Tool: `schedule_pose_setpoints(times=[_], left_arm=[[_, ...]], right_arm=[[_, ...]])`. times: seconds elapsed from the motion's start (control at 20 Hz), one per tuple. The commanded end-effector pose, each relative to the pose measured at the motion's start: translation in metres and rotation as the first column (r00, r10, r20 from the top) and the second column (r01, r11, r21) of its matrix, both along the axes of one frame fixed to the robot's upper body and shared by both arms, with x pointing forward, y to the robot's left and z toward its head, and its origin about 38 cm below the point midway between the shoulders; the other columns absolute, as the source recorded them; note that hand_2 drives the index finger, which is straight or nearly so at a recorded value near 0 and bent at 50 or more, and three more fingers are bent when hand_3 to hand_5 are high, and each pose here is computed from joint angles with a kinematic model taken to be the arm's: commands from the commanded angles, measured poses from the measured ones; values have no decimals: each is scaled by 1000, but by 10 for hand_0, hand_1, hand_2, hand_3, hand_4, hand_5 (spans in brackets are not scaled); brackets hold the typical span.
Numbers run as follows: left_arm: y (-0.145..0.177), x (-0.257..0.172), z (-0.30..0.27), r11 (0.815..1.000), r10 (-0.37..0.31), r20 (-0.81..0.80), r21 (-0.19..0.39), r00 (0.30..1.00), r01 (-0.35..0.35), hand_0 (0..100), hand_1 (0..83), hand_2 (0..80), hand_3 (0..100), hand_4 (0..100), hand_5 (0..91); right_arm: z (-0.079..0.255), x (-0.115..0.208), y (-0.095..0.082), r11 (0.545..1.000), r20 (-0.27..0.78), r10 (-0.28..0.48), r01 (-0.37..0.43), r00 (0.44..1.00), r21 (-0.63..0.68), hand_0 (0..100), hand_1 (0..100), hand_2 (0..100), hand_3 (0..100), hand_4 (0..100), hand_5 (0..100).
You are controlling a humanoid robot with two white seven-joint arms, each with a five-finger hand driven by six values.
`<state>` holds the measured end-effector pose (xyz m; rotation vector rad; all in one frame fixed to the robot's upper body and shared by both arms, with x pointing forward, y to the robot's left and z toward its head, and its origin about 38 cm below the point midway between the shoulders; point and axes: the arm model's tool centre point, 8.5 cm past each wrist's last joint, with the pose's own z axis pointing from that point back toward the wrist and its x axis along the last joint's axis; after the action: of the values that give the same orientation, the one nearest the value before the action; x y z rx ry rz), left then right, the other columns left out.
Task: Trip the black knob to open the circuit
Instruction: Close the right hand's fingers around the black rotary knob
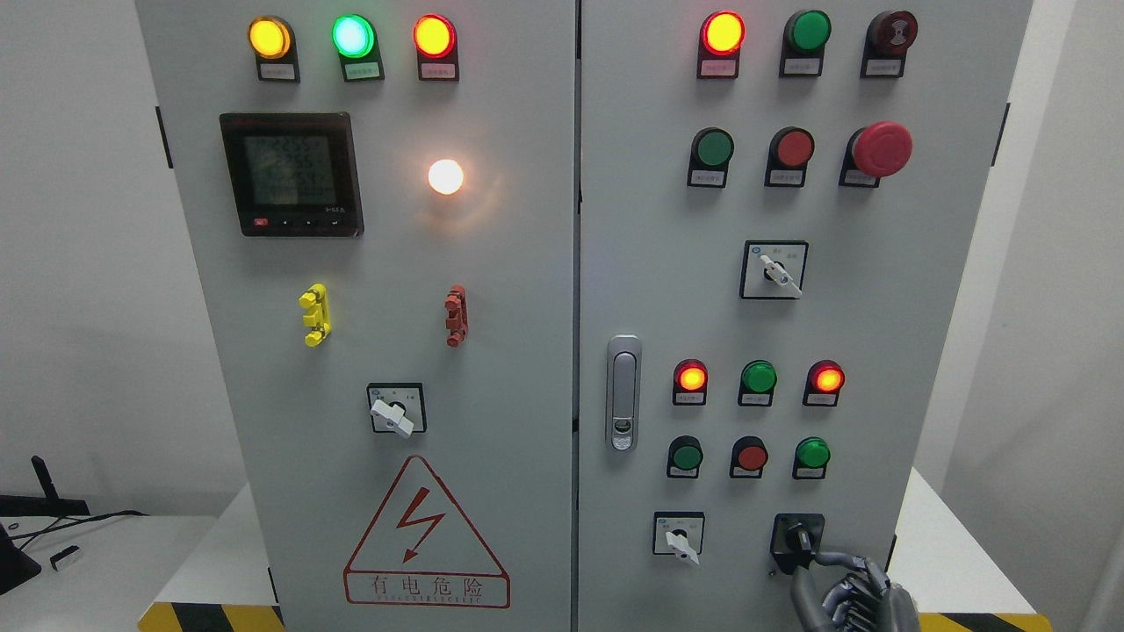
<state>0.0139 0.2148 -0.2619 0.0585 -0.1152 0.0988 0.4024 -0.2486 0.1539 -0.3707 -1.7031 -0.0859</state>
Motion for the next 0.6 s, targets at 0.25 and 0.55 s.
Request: schedule_pose_setpoints(times=[0.25,0.55], left_arm=[[1,0,0,1000,5,-1,2,1000,-5,120,389,0,0,0,0],[0,0,0,1000,5,-1,0,1000,-5,120,389,0,0,0,0]], right_arm=[[0,0,1,1000,-1,1,-1,1000,0,401,763,473,884,970,1000],[2,2,2,1000,0,3,-3,1000,0,399,771,479,884,970,1000]])
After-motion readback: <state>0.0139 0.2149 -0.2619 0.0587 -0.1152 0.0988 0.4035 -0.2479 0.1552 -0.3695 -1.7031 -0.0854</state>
